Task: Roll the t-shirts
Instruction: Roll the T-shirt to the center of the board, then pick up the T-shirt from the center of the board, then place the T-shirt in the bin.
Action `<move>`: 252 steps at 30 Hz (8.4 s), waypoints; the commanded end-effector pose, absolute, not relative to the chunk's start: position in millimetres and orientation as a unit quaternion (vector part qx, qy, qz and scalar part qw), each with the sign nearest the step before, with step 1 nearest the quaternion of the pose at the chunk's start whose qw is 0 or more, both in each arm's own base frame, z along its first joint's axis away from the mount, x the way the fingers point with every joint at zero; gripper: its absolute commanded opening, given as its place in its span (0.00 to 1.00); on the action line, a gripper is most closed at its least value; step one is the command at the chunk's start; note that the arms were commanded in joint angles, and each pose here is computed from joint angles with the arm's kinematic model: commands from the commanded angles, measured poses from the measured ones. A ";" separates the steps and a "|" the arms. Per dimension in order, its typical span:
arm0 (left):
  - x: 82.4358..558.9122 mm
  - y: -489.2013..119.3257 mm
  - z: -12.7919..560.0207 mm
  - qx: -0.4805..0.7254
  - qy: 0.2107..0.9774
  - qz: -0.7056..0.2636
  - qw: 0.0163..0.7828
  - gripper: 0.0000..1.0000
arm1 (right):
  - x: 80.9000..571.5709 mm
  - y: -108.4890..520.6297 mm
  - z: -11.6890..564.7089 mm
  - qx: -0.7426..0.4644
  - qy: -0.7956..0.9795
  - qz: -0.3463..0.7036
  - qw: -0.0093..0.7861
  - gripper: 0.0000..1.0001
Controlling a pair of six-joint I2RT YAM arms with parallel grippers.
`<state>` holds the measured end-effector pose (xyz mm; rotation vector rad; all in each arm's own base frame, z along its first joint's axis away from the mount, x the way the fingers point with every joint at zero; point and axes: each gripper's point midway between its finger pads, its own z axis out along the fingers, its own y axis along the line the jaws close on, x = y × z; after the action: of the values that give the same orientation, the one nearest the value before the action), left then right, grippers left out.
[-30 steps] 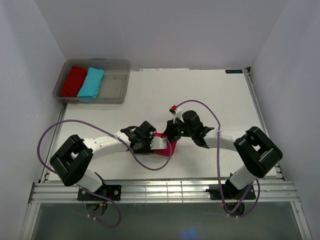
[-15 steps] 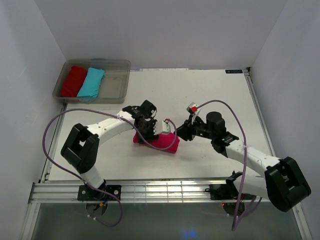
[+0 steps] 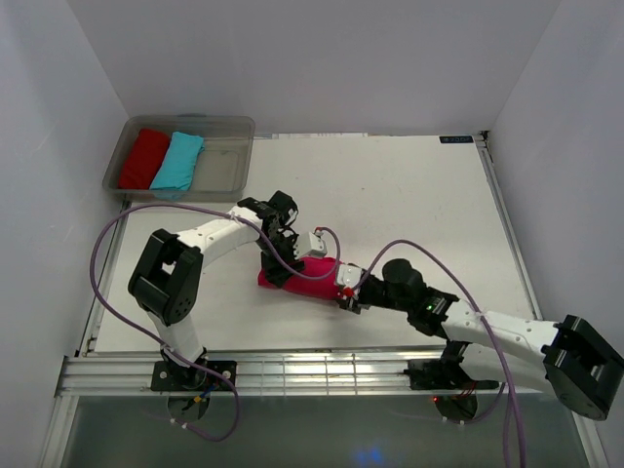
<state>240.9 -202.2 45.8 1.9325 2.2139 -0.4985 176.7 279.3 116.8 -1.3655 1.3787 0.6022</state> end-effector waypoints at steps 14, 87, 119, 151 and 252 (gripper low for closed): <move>248.0 -208.1 59.4 0.648 0.734 -0.169 0.114 0.71 | 185.1 297.3 93.5 -0.665 0.513 0.135 0.525 0.84; 238.0 -269.7 6.3 0.682 0.702 -0.130 0.158 0.98 | 195.3 221.3 223.4 -0.495 0.603 0.234 0.580 0.83; 280.1 -274.3 28.1 0.377 0.886 -0.245 0.112 0.50 | 202.8 204.2 251.0 -0.417 0.620 0.221 0.626 0.83; 392.0 -266.3 141.0 0.301 0.857 -0.302 0.291 0.47 | 211.5 201.5 239.8 -0.377 0.653 0.224 0.618 0.84; 618.1 -15.3 111.2 -0.106 0.870 -0.245 0.415 0.82 | 215.4 215.7 194.3 -0.359 0.691 0.257 0.572 0.83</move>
<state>611.2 -35.0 58.1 -0.3335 2.2773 -0.7862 213.5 214.4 179.4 -0.8603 1.6714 0.5985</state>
